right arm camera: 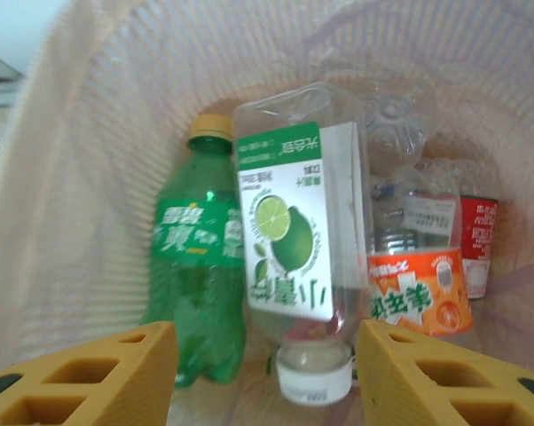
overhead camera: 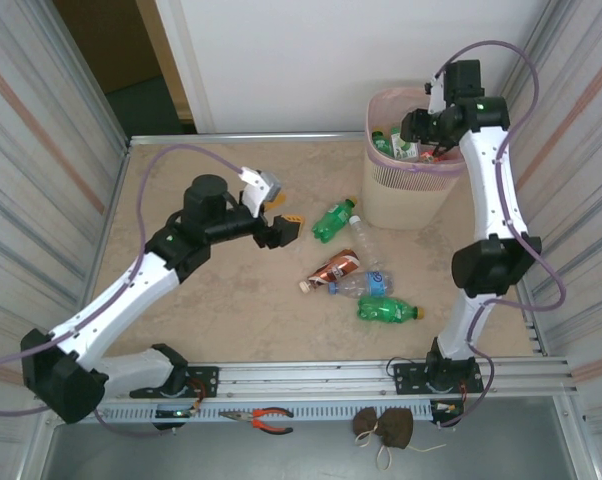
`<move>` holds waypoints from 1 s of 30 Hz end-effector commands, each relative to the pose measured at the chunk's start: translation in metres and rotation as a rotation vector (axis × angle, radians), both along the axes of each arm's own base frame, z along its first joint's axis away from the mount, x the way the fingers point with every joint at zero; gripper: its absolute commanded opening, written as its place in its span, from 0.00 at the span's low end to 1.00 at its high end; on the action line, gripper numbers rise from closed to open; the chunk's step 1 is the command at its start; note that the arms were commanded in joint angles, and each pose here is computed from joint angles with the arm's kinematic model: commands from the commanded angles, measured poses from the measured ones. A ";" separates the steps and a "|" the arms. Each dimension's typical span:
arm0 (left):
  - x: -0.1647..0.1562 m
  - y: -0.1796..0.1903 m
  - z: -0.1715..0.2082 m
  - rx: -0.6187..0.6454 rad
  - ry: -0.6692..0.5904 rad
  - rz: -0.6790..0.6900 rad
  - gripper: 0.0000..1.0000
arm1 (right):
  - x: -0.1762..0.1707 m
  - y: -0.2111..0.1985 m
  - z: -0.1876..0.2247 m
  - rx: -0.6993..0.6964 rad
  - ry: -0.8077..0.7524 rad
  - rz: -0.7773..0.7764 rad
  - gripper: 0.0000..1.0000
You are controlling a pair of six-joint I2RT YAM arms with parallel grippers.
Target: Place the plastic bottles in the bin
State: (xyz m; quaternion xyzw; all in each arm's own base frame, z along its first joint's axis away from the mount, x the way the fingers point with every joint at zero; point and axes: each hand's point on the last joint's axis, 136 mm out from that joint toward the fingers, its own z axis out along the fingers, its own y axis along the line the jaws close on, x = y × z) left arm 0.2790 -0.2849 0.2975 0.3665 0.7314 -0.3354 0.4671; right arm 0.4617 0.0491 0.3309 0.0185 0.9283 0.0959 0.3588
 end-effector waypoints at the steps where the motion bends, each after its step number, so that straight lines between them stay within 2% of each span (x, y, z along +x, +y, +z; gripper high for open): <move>1: 0.006 -0.004 -0.018 0.099 0.017 -0.049 0.77 | -0.028 0.006 0.051 0.055 -0.135 0.000 0.54; 6: 0.005 -0.017 -0.056 0.196 0.110 -0.139 0.72 | -0.060 0.002 0.073 0.067 -0.203 -0.015 0.54; 16: -0.028 -0.019 -0.156 0.564 0.066 -0.248 0.75 | -0.110 -0.009 0.097 0.071 -0.292 -0.051 0.55; 23: -0.042 -0.008 -0.223 0.775 0.172 -0.245 0.76 | -0.121 -0.011 0.091 0.077 -0.284 -0.058 0.55; 30: -0.049 -0.012 -0.260 0.834 0.245 -0.265 0.74 | -0.122 -0.010 0.090 0.085 -0.282 -0.054 0.55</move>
